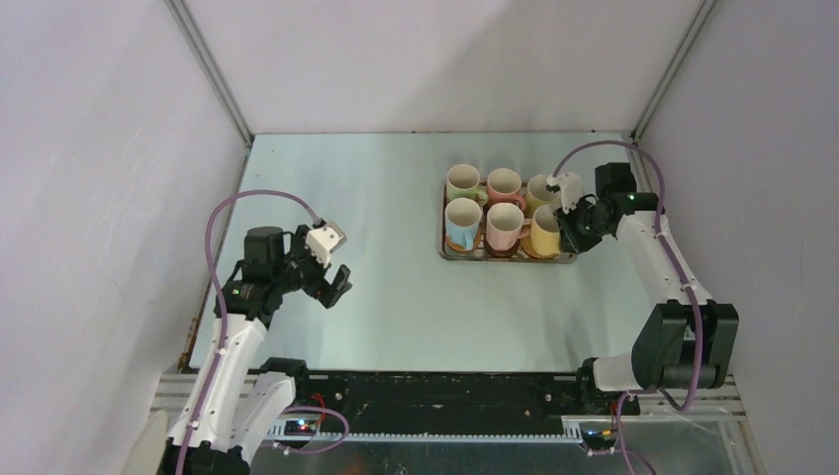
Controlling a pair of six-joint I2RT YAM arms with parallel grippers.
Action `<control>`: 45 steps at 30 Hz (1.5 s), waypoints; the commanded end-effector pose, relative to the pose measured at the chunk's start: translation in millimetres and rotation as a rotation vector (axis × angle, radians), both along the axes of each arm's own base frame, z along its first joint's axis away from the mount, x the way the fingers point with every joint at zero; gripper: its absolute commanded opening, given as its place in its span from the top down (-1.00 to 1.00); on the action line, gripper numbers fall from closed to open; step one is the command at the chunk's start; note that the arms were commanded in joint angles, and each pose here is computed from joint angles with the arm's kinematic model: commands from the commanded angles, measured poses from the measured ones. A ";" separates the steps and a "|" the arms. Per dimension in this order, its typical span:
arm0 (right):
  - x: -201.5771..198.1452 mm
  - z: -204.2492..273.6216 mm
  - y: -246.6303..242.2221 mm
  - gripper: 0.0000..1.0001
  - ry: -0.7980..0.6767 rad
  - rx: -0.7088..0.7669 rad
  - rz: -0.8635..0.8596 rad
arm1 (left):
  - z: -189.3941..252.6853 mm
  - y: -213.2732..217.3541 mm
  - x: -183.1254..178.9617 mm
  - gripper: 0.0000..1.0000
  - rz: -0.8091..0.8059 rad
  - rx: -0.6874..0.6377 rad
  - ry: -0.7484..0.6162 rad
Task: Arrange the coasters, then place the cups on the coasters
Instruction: Place the cup on the coaster.
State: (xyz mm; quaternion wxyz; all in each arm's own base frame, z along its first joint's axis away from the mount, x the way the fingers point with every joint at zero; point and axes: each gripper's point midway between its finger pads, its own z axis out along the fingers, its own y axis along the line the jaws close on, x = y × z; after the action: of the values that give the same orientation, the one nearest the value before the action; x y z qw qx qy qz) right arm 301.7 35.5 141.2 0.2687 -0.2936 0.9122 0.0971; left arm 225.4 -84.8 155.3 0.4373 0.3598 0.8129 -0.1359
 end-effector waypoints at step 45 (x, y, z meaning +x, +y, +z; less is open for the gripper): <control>66.1 -35.8 12.3 1.00 -0.215 -0.002 -0.081 | -9.9 4.5 3.9 -0.97 0.014 0.014 0.024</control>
State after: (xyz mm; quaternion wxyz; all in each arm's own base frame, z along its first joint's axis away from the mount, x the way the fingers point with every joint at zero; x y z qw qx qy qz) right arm 339.6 37.9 78.7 0.2980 -0.2569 0.9174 0.0596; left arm 227.5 -83.3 147.6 0.4225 0.3560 0.8222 -0.1370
